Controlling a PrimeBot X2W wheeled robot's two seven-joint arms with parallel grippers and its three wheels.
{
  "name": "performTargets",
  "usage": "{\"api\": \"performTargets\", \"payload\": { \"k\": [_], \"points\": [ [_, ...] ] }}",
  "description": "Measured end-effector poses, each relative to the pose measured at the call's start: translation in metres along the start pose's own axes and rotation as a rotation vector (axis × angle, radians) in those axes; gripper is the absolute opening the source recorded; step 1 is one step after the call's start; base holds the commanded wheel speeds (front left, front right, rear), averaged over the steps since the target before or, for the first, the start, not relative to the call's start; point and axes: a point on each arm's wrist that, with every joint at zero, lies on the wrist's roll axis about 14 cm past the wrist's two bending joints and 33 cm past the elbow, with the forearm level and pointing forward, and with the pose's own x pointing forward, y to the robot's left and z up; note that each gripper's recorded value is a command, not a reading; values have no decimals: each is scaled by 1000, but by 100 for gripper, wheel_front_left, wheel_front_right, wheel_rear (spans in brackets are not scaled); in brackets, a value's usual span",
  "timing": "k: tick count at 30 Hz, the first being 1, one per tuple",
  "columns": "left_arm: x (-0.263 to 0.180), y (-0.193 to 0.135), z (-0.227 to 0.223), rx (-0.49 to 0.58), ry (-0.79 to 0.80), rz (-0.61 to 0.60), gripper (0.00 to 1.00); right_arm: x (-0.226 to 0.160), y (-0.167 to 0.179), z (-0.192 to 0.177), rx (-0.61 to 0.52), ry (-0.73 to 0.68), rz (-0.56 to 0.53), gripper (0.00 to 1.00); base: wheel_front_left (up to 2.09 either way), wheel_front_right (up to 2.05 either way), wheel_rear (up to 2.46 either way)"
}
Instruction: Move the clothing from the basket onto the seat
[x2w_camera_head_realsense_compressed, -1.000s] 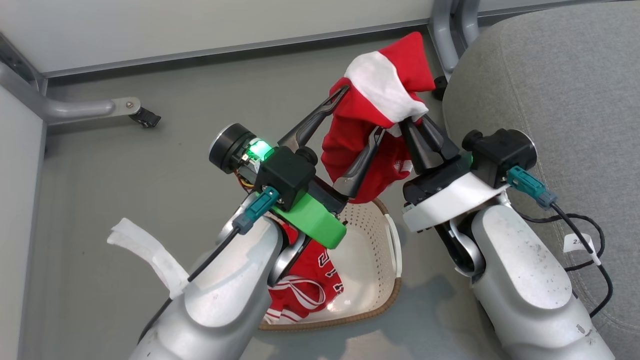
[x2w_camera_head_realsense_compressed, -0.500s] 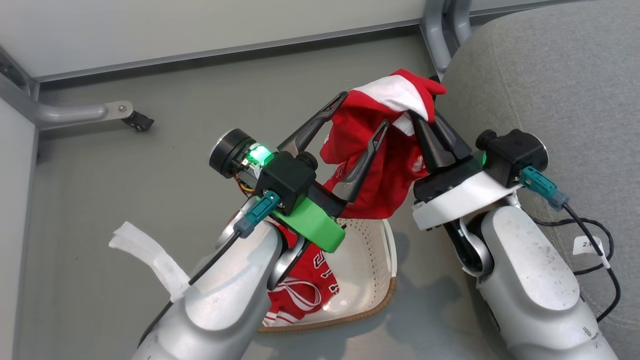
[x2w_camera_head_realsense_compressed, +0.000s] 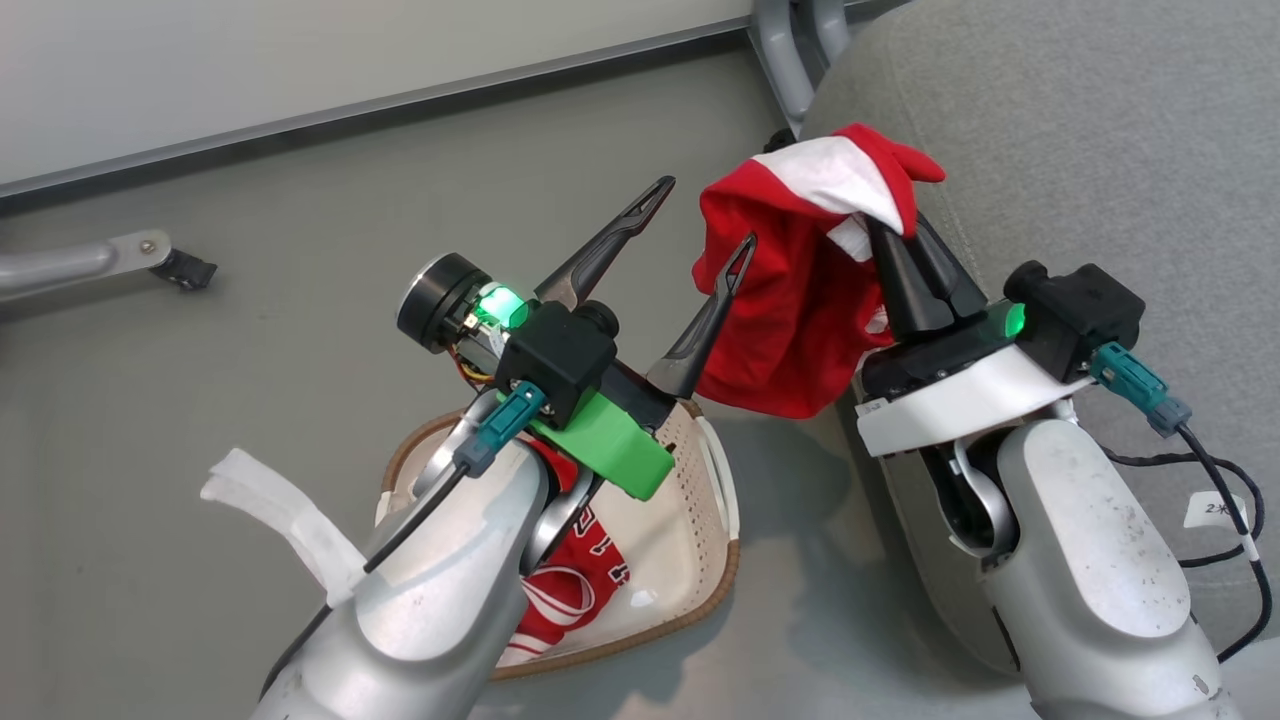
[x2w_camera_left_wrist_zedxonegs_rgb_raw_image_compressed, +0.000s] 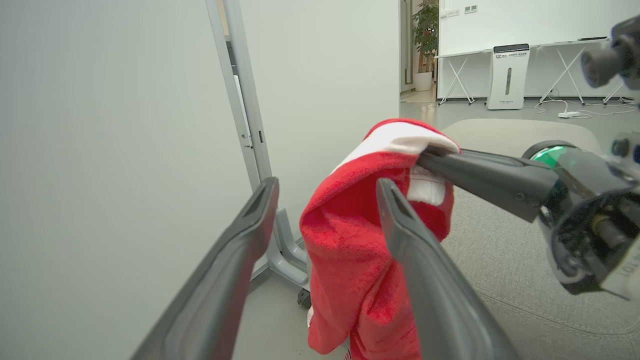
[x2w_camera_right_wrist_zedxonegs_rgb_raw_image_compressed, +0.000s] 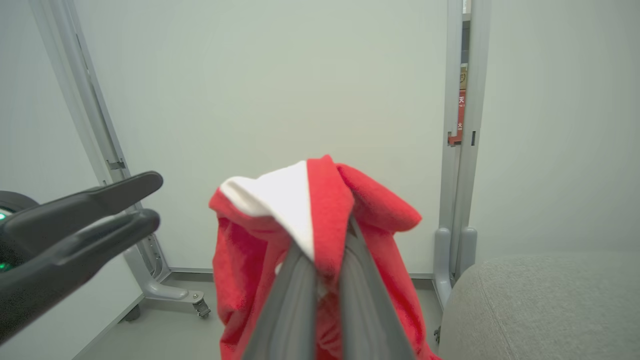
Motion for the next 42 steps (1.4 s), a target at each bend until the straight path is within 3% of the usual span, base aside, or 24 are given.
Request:
{"api": "performTargets", "payload": {
  "k": [21, 31, 42],
  "points": [
    [34, -51, -32, -67, 16, -183, 100, -84, -115, 23, -182, 31, -363, 0, 0, 0, 0],
    [43, -70, -42, -94, 24, -243, 100, -107, -137, 30, -204, 39, -445, 0, 0, 0, 0],
    [41, -66, -49, -99, 37, -237, 100, -103, -153, 41, -219, 0, -483, 0, 0, 0, 0]
  ]
}}
